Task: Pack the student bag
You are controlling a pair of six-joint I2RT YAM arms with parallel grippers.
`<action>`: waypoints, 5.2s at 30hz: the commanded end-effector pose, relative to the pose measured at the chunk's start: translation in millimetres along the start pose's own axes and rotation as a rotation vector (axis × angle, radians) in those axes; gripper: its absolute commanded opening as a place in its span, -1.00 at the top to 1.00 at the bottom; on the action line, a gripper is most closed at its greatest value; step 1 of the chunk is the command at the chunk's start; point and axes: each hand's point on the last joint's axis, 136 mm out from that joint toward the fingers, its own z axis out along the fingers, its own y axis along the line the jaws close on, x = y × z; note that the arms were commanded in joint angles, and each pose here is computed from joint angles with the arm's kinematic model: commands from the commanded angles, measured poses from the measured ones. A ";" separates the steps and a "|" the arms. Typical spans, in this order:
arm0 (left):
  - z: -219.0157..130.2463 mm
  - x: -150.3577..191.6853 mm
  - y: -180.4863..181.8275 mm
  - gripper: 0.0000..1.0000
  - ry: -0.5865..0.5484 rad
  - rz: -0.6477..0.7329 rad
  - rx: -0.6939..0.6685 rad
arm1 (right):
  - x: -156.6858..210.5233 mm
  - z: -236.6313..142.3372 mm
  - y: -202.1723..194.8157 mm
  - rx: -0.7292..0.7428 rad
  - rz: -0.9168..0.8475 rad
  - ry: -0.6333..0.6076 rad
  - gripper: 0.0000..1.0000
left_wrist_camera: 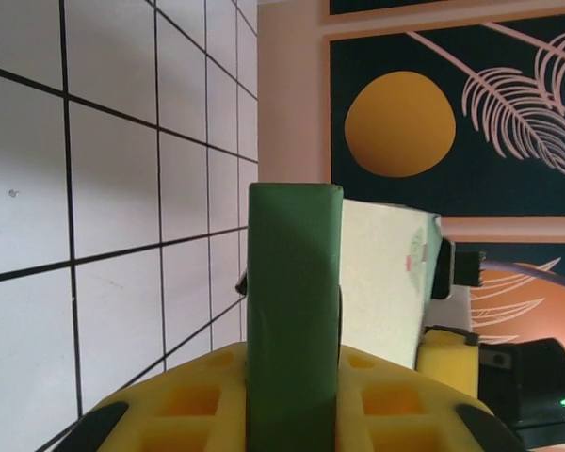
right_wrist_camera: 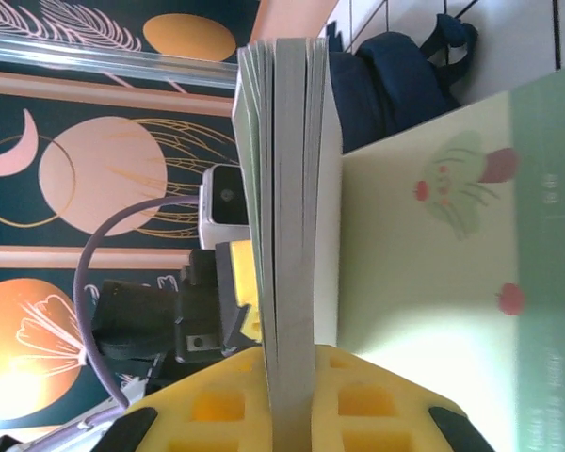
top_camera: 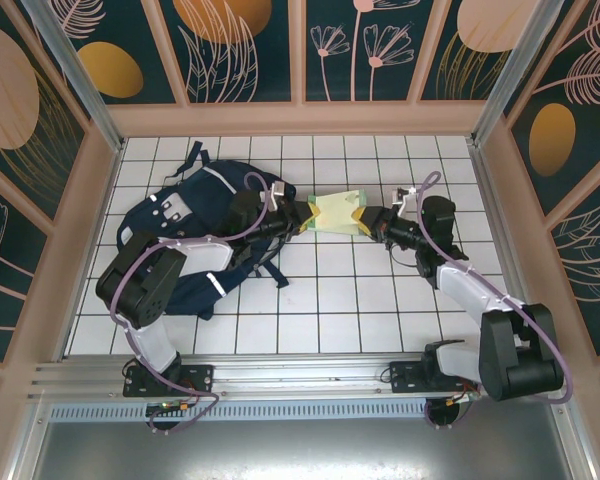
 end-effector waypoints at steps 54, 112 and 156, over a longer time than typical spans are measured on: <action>-66.3 -27.1 -57.2 -0.15 -0.166 0.322 -0.167 | -22.4 -15.6 29.4 0.141 -0.208 -0.073 1.00; 27.2 -109.7 -19.1 1.00 0.181 0.447 -0.426 | -69.1 -116.4 -48.9 0.744 -0.146 -0.586 1.00; -64.4 -93.0 -163.5 1.00 0.157 0.300 0.066 | -7.2 46.4 55.6 -0.027 0.124 -0.162 1.00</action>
